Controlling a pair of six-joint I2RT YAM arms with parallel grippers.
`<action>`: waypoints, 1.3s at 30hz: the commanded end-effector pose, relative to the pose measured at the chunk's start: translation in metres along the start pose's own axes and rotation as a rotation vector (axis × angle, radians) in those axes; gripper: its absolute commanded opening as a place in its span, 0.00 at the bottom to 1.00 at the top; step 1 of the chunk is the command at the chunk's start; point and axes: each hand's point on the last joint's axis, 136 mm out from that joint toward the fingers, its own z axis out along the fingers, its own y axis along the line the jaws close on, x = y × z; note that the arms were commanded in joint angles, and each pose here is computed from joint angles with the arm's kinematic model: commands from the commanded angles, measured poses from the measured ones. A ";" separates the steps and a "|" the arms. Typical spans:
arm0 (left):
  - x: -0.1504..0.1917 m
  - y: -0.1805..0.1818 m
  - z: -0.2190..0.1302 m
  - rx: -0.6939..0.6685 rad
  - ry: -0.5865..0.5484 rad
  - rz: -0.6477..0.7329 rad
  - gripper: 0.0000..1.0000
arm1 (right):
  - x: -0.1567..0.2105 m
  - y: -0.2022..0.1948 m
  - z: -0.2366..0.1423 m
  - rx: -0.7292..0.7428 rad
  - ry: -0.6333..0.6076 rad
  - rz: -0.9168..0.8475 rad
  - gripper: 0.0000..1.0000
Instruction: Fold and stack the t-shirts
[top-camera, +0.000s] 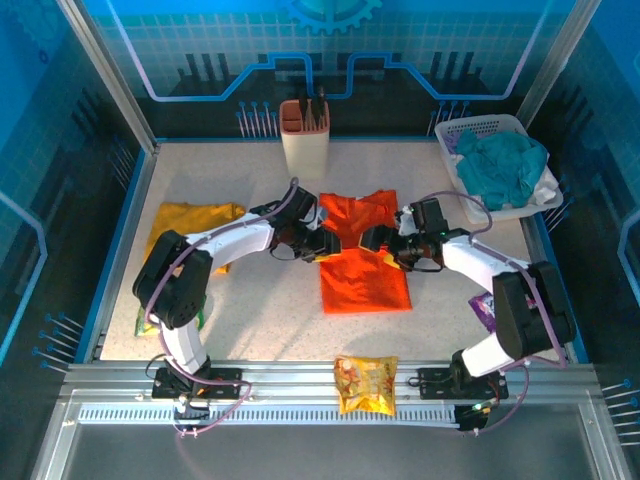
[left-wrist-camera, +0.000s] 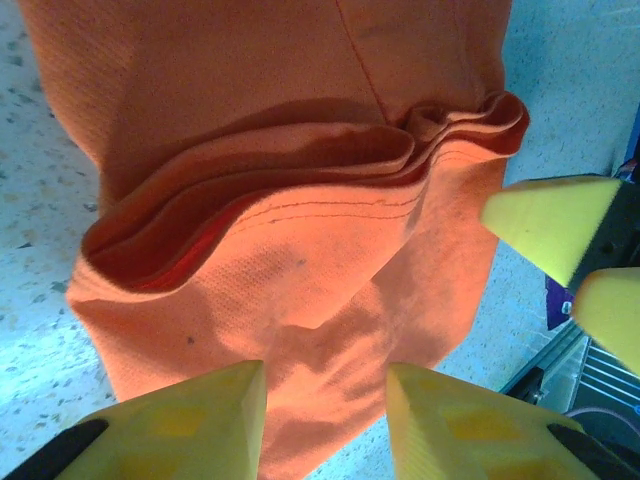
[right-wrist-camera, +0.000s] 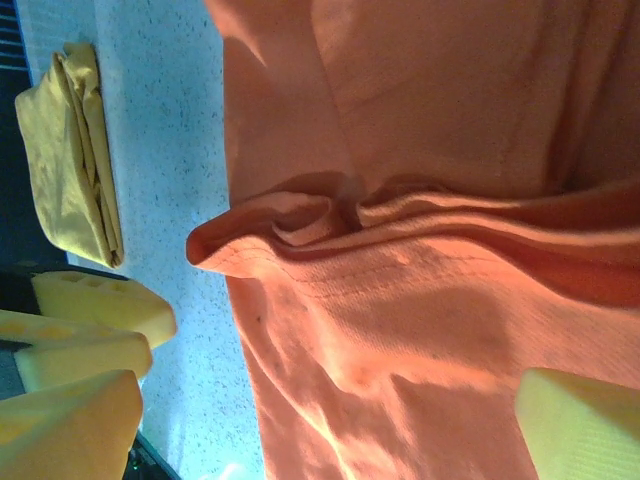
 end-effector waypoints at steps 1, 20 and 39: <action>-0.003 -0.005 0.014 0.029 0.026 -0.017 0.36 | -0.014 0.017 0.009 -0.069 -0.007 -0.039 0.97; -0.035 0.041 0.043 -0.082 0.029 -0.060 0.35 | -0.031 -0.038 0.037 -0.019 -0.026 0.120 0.95; -0.028 0.023 -0.046 -0.046 -0.061 -0.021 0.38 | -0.040 0.017 -0.003 -0.096 -0.020 0.057 0.95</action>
